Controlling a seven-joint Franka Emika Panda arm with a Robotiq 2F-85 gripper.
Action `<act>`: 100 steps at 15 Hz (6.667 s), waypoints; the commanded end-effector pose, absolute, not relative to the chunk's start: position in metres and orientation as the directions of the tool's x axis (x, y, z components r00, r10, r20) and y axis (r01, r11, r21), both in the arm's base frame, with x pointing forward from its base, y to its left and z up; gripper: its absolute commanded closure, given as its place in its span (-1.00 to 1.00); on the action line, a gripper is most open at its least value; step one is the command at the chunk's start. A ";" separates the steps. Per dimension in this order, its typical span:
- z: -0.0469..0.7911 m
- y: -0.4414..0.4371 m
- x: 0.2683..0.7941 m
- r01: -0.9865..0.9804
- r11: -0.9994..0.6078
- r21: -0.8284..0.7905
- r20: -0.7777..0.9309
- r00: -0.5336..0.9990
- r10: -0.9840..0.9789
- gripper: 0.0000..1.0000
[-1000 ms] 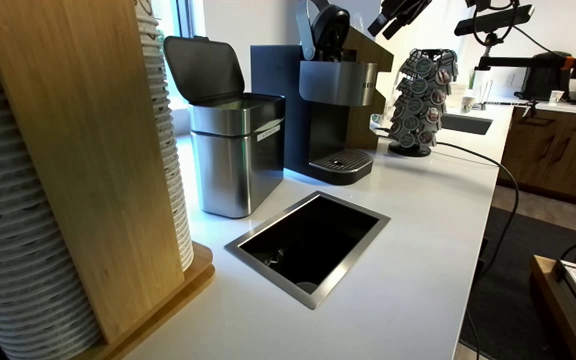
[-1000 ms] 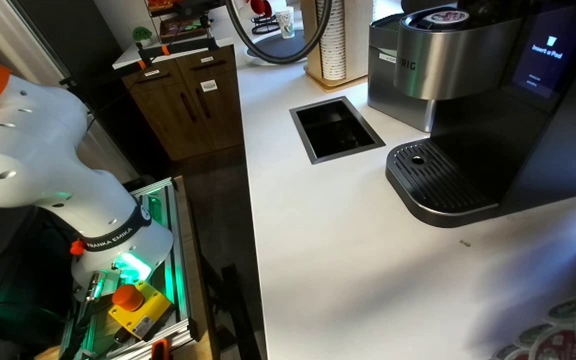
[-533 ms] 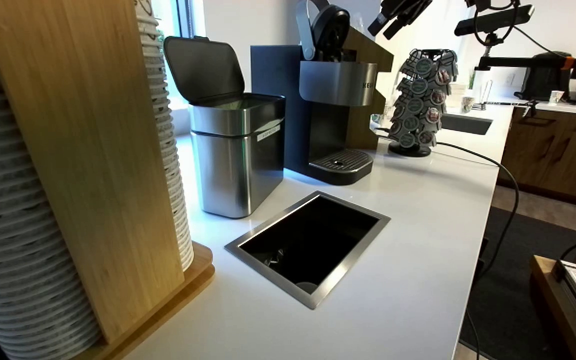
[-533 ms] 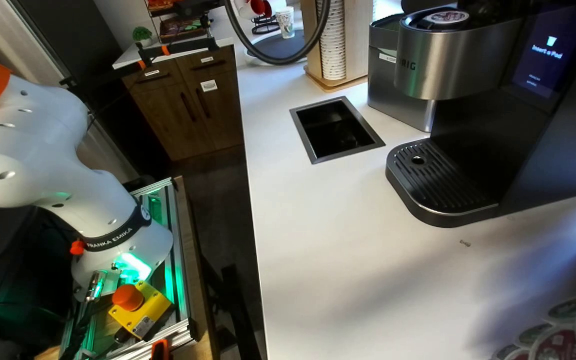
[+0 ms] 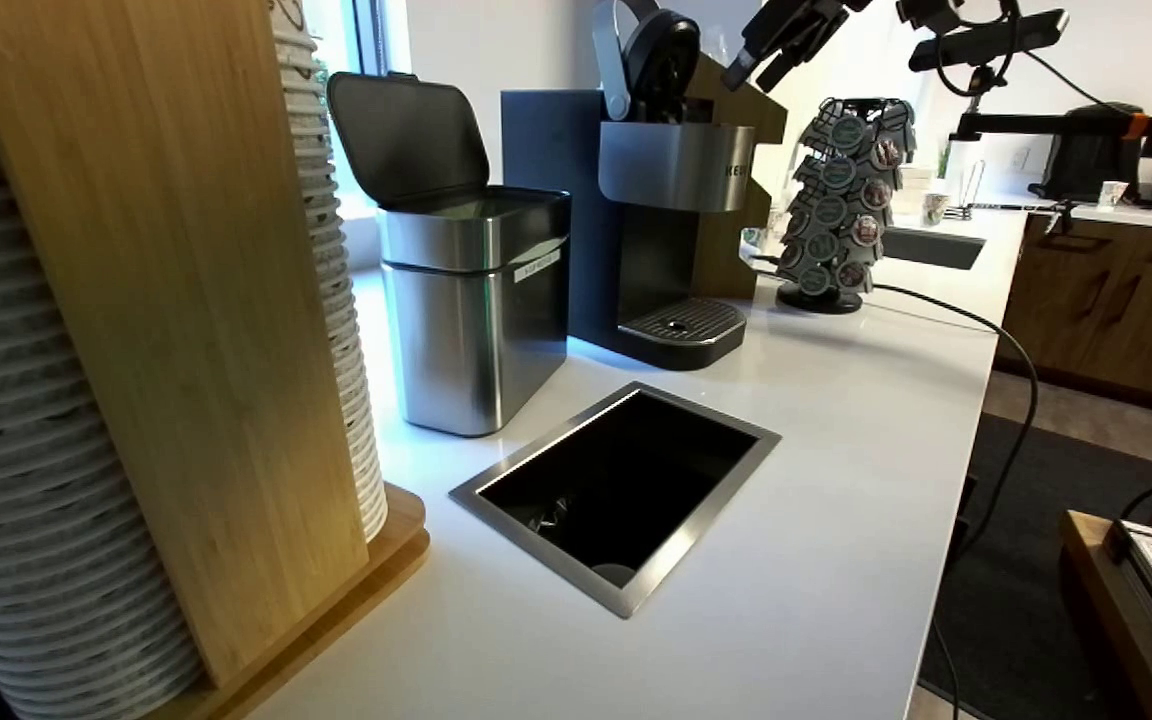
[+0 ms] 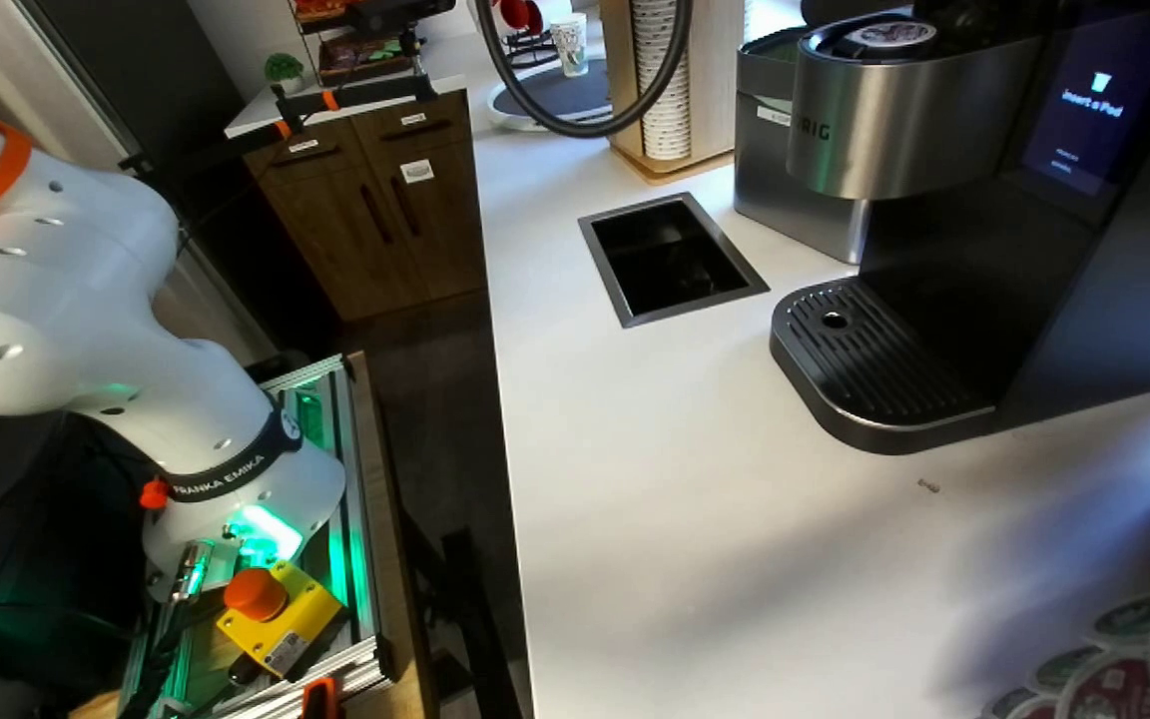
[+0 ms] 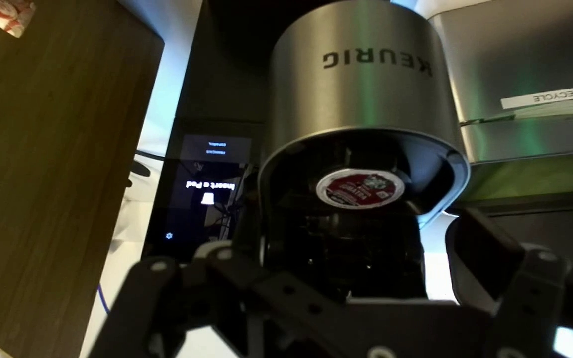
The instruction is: Open the lid of coffee maker, then remove the coffee pod from the coffeemaker and put it in the bin and finally close the lid of the bin
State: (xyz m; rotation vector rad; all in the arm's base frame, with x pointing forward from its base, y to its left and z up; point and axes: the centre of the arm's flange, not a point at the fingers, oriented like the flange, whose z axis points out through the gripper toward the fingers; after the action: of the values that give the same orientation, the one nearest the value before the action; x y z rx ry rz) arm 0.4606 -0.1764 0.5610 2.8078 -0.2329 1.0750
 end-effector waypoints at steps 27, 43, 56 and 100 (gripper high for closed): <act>0.528 -0.169 0.508 -0.353 -0.935 -0.028 0.704 0.657 -0.269 -0.67; 0.529 -0.166 0.513 -0.374 -0.927 -0.030 0.705 0.650 -0.285 0.35; 0.539 -0.172 0.506 -0.365 -0.931 -0.023 0.713 0.647 -0.271 0.75; 0.533 -0.166 0.500 -0.262 -0.965 0.032 0.666 0.725 -0.175 -0.69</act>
State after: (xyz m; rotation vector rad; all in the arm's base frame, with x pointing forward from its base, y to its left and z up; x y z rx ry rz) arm 0.5065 -0.1654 0.5349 2.7716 -0.3628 1.0980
